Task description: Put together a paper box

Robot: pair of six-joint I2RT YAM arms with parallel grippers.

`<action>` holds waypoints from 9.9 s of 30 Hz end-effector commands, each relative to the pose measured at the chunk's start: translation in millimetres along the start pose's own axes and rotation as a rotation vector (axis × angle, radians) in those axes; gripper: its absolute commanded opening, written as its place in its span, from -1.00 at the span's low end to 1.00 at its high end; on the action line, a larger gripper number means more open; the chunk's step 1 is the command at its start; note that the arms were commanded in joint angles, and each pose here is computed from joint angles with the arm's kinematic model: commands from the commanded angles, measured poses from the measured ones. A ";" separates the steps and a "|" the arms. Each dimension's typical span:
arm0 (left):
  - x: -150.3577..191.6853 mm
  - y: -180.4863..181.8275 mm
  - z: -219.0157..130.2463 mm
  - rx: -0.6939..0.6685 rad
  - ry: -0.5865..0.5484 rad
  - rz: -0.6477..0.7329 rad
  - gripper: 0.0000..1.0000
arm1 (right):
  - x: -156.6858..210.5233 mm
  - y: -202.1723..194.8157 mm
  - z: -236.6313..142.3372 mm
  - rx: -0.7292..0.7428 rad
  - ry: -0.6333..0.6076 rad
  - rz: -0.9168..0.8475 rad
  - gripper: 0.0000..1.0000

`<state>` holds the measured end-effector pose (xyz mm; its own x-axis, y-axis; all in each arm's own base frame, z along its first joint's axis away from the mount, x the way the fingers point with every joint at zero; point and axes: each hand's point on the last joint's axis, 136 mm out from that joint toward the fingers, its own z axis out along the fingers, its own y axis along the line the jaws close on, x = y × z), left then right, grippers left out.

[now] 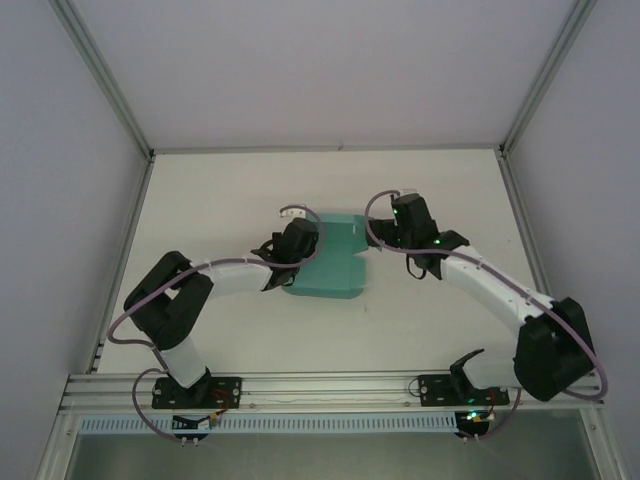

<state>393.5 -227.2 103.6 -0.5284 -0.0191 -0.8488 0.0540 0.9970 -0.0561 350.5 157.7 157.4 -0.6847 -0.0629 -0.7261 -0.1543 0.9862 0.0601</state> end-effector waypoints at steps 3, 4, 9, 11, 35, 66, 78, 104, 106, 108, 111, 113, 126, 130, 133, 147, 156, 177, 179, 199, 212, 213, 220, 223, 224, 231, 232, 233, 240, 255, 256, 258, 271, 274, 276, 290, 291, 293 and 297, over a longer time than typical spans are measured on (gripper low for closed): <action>-5.7 -4.1 -11.1 0.050 0.006 -0.062 -1.00 | -10.6 33.3 27.5 -0.129 0.025 -0.001 1.00; -6.2 -4.0 -11.4 0.048 0.008 -0.069 -1.00 | -12.8 41.9 30.7 -0.165 0.025 0.002 1.00; -5.5 -8.4 -14.5 0.079 0.023 -0.103 -1.00 | -31.3 70.7 34.9 -0.285 -0.056 0.048 1.00; -6.0 -10.0 -16.7 0.092 0.027 -0.126 -1.00 | -29.4 69.5 37.5 -0.280 -0.069 0.091 1.00; -19.4 0.7 -25.5 0.019 0.041 -0.105 -1.00 | 43.7 -8.0 22.3 0.046 0.040 0.144 1.00; -14.5 7.2 -12.4 -0.066 0.061 -0.103 -1.00 | 41.0 -17.2 26.9 0.185 0.090 0.090 1.00; -11.1 5.3 -13.3 -0.042 0.066 -0.109 -1.00 | 35.3 -4.9 42.8 0.071 0.060 0.108 1.00; -5.8 5.2 -10.5 -0.052 0.085 -0.127 -1.00 | 9.0 49.5 51.9 0.027 -0.011 0.009 1.00; -5.8 7.1 -10.7 -0.057 0.085 -0.121 -1.00 | 12.0 45.0 37.1 0.013 -0.018 -0.006 1.00; -5.5 8.8 -10.5 -0.061 0.087 -0.117 -1.00 | 17.3 41.4 19.6 -0.023 -0.023 -0.021 0.99; -5.6 8.7 -9.7 -0.056 0.089 -0.106 -1.00 | 25.1 29.9 -3.2 -0.065 -0.058 0.001 1.00; -5.2 8.1 -9.3 -0.050 0.091 -0.102 -1.00 | 29.9 16.0 -10.9 -0.090 -0.072 0.061 1.00; -2.8 3.4 -11.7 -0.012 0.104 -0.088 -1.00 | 6.9 -9.0 14.6 -0.330 -0.023 -0.011 0.52; -2.9 3.4 -11.5 -0.014 0.106 -0.088 -1.00 | 13.6 32.5 14.7 -0.590 -0.027 -0.185 0.46; -4.5 1.3 -11.9 -0.003 0.105 -0.088 -1.00 | 15.6 52.5 10.5 -0.725 -0.015 -0.221 0.43; -8.9 -6.0 -16.0 0.045 0.098 -0.096 -1.00 | 7.7 93.0 29.5 -0.762 0.017 -0.289 0.08; -11.9 -4.4 -19.6 0.039 0.093 -0.129 -1.00 | -7.5 71.8 80.2 -0.116 -0.038 -0.206 -0.54; -5.8 40.8 -19.6 -0.259 0.100 -0.237 -1.00 | -22.0 3.3 87.0 0.424 -0.152 0.077 -1.00; -3.3 57.7 -22.9 -0.367 0.088 -0.249 -1.00 | -24.3 2.2 82.3 0.420 -0.167 0.097 -1.00; -23.9 -4.3 -15.7 -0.003 0.109 -0.191 -1.00 | -16.5 117.8 29.5 -0.391 -0.182 -0.105 0.61; 23.4 -37.9 -80.4 0.625 0.531 0.647 -1.00 | -0.8 3.1 -83.8 -0.113 -0.197 0.178 1.00; 32.9 -39.2 -88.9 0.666 0.587 0.721 -1.00 | 4.6 -4.9 -88.1 -0.093 -0.186 0.192 1.00; 49.9 -25.3 -66.4 0.493 0.738 1.000 -1.00 | 34.8 -45.1 -103.8 0.034 -0.143 0.233 1.00; 54.3 -29.3 -52.4 0.436 0.751 1.058 -1.00 | 38.8 -53.9 -104.2 0.066 -0.138 0.245 1.00; 54.3 -31.7 -47.5 0.414 0.741 1.069 -1.00 | 38.8 -55.6 -103.9 0.070 -0.137 0.252 1.00; 56.8 -52.8 1.1 0.208 0.617 1.062 -1.00 | 37.4 -55.1 -92.9 0.065 -0.114 0.264 1.00; 59.9 -55.6 7.6 0.174 0.601 1.063 -1.00 | 38.3 -55.5 -91.2 0.069 -0.107 0.264 1.00; 64.0 -56.7 13.1 0.138 0.591 1.072 -1.00 | 38.6 -55.2 -90.1 0.068 -0.104 0.264 1.00; 103.3 -55.9 34.4 0.002 0.600 1.165 -1.00 | 45.6 -58.8 -83.7 0.065 -0.087 0.284 1.00; 54.9 -89.2 -18.4 0.260 0.519 1.104 0.48 | 53.3 -57.7 -79.0 0.026 -0.061 0.283 1.00; 50.7 -91.4 -25.4 0.290 0.521 1.105 0.71 | 52.4 -56.6 -79.1 0.017 -0.061 0.274 1.00; 42.9 -95.6 -38.3 0.344 0.515 1.104 1.00 | 50.0 -54.1 -79.1 0.002 -0.065 0.257 1.00; -112.3 -23.8 -80.1 0.226 0.156 0.342 1.00 | 8.5 55.4 -27.8 -0.485 0.001 -0.515 1.00; -100.2 43.7 -75.9 0.142 0.185 0.071 1.00 | 13.3 85.1 0.4 -0.591 0.027 -0.789 0.99; -80.9 86.1 -74.9 0.053 0.218 -0.076 1.00 | 22.6 103.2 12.5 -0.675 0.052 -0.929 0.96; 0.7 176.3 -103.9 -0.226 0.243 -0.255 1.00 | 74.0 137.5 79.3 -0.817 0.418 -1.143 0.51; 0.7 176.9 -104.2 -0.230 0.243 -0.256 1.00 | 75.7 138.6 84.6 -0.804 0.424 -1.143 0.42; -1.8 177.1 -103.7 -0.231 0.238 -0.252 1.00 | 75.9 140.1 94.8 -0.771 0.417 -1.135 0.22; -5.6 181.4 -105.8 -0.260 0.236 -0.249 1.00 | 64.9 134.5 112.2 -0.638 0.402 -1.052 -0.23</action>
<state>314.2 -47.7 145.7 -0.7035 -0.2517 -0.6646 -0.2559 0.9622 -0.0934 352.6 302.8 39.3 -0.1159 -0.9164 -0.3832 -0.9930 0.1153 0.0247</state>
